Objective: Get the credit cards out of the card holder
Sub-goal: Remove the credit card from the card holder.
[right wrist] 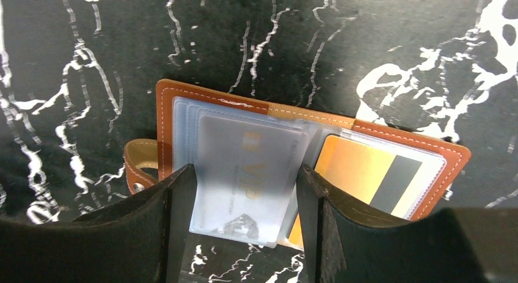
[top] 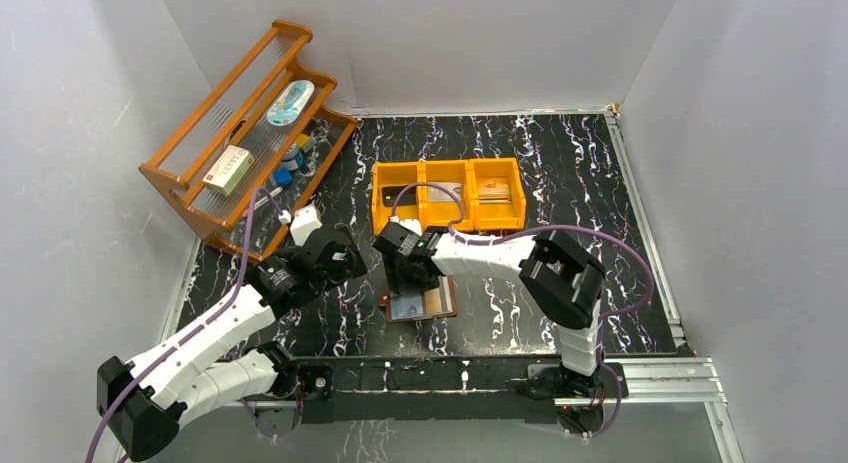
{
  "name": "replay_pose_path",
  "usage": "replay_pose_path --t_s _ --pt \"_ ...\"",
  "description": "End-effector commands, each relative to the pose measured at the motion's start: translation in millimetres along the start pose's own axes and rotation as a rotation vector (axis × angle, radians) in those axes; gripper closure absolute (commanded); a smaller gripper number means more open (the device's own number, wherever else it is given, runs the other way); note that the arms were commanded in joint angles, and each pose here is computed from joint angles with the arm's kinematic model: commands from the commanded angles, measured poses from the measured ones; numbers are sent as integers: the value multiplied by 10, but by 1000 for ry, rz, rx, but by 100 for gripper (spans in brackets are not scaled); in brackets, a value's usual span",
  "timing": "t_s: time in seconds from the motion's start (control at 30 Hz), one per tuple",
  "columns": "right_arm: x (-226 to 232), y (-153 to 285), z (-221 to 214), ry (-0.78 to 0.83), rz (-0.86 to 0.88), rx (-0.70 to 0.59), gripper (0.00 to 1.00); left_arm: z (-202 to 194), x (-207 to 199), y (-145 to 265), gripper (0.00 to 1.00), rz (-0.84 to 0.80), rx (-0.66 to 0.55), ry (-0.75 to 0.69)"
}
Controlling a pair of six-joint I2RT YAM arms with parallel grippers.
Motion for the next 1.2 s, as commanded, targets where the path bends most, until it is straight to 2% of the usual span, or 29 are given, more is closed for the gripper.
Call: replay_pose_path --t_s 0.0,0.27,0.53,0.57,0.77,0.83,1.17 --pt "157 74 53 -40 198 -3 39 8 -2 -5 2 -12 -2 -16" --pt "60 117 39 -150 482 22 40 -68 -262 -47 2 -150 64 -77" --pt "-70 153 20 -227 630 12 40 -315 -617 -137 4 -330 224 -139" --pt "-103 161 24 -239 637 6 39 -361 -633 -171 6 -328 248 -134" --pt "-197 138 0 -272 648 1 39 -492 -690 -236 36 -345 309 -55" --pt "-205 117 -17 -278 645 10 39 -529 -719 -234 41 -382 319 -41" --pt "-224 83 -11 -312 641 28 39 -850 -811 -234 44 -507 484 25"
Point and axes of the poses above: each gripper's point midway between its finger pads, its own y axis back along the fingers, its own x axis along the line the jaws close on, z = x × y, the point moved 4 cm from there along y, back along the fingers, and after that the axes turned 3 degrees about y, right-handed, at the moved point
